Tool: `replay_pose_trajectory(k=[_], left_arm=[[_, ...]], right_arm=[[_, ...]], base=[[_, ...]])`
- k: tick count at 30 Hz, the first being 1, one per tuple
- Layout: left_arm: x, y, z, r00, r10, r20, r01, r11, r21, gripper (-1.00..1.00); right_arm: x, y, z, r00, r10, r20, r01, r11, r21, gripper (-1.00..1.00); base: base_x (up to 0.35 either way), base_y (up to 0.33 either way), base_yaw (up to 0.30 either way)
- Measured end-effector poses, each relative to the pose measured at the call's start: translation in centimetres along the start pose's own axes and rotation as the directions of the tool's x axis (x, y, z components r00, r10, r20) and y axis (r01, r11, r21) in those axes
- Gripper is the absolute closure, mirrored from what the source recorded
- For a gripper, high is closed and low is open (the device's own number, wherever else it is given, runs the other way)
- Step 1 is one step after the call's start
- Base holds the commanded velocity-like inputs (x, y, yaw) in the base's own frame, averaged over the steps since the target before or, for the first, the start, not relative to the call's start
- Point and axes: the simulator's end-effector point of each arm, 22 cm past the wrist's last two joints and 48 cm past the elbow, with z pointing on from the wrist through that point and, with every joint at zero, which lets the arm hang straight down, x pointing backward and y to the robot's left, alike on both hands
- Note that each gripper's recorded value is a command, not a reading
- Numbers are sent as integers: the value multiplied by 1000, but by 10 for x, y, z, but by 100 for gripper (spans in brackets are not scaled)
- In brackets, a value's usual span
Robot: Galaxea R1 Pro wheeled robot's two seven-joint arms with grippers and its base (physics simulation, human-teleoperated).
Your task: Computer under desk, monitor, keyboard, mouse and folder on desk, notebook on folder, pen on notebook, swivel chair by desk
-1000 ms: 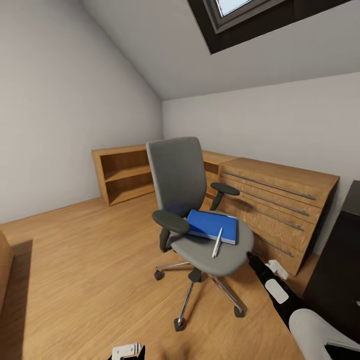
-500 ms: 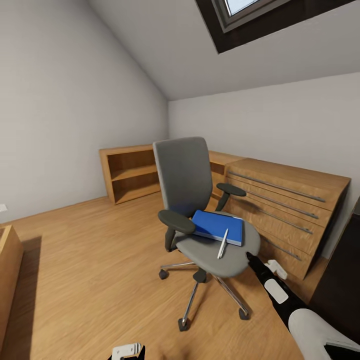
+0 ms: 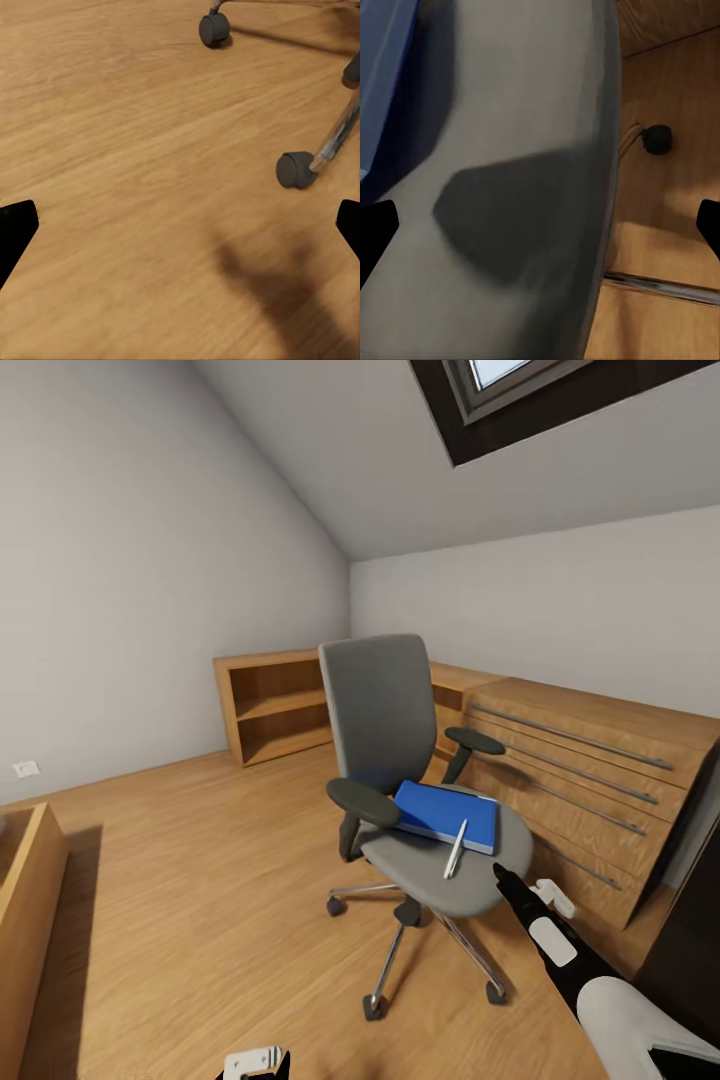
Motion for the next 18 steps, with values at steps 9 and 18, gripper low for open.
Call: replay_pose_trajectory(k=[9, 18], left_arm=[[0, 0, 0, 1000, 0, 0, 0, 1000, 1, -100], [0, -1, 0, 1000, 0, 1, 0, 1000, 2, -100]], right_arm=[[0, 1, 0, 1000, -3, -1, 3, 1000, -3, -100], [-1, 3, 0, 1000, -4, 1, 4, 1000, -7, -100]], base=[[31, 2, 25], [171, 59, 0]])
